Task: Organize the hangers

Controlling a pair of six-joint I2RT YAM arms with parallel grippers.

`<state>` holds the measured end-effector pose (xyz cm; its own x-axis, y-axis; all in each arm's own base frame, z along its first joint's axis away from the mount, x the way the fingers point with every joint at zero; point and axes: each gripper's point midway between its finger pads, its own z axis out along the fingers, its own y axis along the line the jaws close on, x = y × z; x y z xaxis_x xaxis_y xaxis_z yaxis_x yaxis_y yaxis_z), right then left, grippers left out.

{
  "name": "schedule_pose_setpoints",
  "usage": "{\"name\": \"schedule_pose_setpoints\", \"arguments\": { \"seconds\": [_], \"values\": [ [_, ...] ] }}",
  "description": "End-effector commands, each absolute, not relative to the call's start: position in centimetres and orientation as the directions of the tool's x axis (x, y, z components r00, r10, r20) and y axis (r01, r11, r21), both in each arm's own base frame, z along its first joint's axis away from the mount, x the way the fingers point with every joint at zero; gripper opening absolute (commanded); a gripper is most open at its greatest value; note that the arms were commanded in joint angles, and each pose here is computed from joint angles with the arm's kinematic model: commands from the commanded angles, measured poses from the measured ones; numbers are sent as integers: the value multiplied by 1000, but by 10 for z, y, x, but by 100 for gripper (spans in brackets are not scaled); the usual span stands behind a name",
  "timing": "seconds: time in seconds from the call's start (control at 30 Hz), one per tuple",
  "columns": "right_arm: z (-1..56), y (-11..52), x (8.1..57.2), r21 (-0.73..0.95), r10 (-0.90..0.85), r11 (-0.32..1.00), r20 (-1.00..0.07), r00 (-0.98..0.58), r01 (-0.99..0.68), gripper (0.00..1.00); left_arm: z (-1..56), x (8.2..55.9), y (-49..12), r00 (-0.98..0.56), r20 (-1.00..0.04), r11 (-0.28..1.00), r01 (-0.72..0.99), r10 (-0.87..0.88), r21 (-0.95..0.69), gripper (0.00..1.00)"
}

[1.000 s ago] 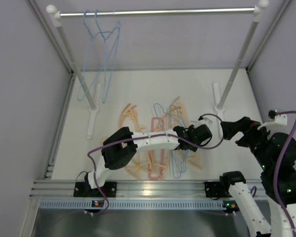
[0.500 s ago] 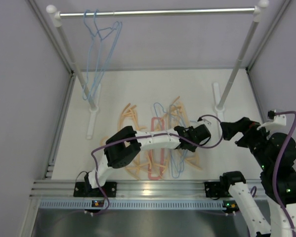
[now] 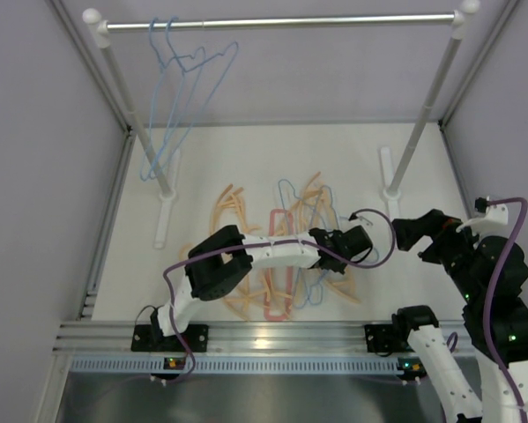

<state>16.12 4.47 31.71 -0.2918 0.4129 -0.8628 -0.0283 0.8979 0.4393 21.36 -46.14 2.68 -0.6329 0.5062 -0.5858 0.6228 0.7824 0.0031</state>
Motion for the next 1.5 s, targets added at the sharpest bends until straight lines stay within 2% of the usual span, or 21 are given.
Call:
{"name": "schedule_pose_setpoints", "arguments": {
  "seconds": [0.0,0.53,0.57,0.63,0.67,0.7,0.77,0.9,1.03,1.23,1.47],
  "values": [
    [319,40,159,418,397,908,-874,-279,-16,99,73,218,-465,-614,-657,788,614,438,-49,0],
    [338,40,157,422,401,906,-881,-251,-35,100,241,200,-438,-599,-785,706,625,160,-333,0],
    [339,40,157,423,402,906,-881,-249,-34,99,270,203,-433,-600,-794,655,640,98,-402,0],
    [341,41,157,423,402,905,-882,-247,-38,99,290,220,-417,-614,-789,614,629,18,-476,0],
    [341,41,158,424,403,905,-880,-250,-36,99,316,212,-419,-626,-780,507,666,-20,-548,0],
    [342,41,158,426,405,904,-880,-249,-37,99,340,211,-407,-615,-786,458,680,-69,-573,0],
    [343,42,159,428,405,903,-879,-252,-40,100,382,222,-388,-596,-783,386,690,-175,-612,0],
    [341,42,162,428,405,903,-876,-263,-34,99,462,207,-346,-547,-777,234,748,-313,-621,0],
    [345,44,163,435,410,899,-874,-261,-45,99,512,221,-298,-510,-735,170,758,-447,-629,0],
    [352,46,164,437,410,898,-876,-255,-55,99,547,232,-259,-555,-645,46,738,-525,-673,0],
    [352,45,166,433,407,900,-876,-259,-50,99,573,235,-230,-541,-611,-5,751,-578,-661,0]
  ]
}}
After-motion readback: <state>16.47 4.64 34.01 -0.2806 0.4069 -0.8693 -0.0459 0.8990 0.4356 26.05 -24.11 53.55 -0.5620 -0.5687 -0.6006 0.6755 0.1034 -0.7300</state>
